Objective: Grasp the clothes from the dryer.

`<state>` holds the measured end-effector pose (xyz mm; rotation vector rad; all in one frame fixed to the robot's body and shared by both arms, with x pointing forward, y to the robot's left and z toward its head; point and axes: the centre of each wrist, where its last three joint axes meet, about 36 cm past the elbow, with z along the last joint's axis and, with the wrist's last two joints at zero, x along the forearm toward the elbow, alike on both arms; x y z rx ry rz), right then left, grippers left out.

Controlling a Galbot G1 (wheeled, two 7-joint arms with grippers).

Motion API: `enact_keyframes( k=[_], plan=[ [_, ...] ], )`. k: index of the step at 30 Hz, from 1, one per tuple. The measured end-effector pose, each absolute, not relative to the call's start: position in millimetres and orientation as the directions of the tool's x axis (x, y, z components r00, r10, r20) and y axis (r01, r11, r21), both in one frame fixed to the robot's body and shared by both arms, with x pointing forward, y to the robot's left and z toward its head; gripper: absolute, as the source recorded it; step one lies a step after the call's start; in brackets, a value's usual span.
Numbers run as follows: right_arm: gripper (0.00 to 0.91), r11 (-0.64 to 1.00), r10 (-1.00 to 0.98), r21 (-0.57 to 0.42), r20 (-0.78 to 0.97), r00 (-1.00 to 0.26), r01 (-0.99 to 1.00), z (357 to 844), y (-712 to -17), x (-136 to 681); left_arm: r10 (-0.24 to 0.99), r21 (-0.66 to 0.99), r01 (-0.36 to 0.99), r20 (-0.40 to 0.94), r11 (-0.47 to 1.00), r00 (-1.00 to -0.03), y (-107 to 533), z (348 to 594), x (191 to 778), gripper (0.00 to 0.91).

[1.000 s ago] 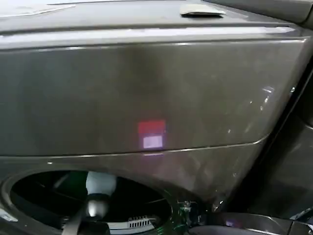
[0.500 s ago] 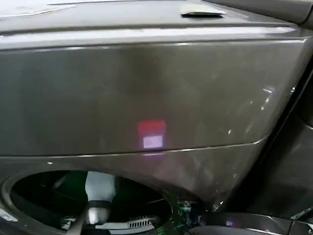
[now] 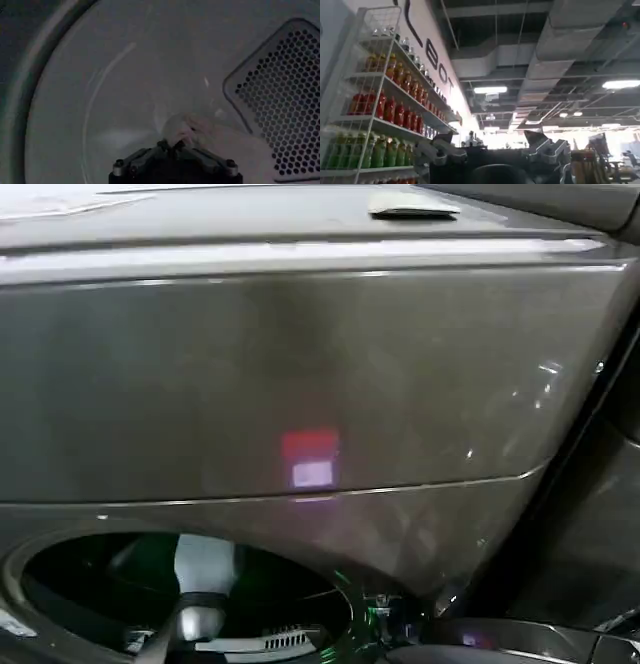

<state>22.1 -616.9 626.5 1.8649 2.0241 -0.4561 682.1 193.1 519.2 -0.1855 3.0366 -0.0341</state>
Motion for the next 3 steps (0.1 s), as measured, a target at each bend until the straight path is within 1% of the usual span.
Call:
enact_keyframes(
  k=[3],
  plan=[
    [0.907,0.077,0.885,0.000,-0.460,-0.069,0.997,628.1,-616.2,21.7,-0.116,-0.025,-0.114,-0.101,0.993,-0.988,192.5,520.1,684.1,0.000]
  ],
)
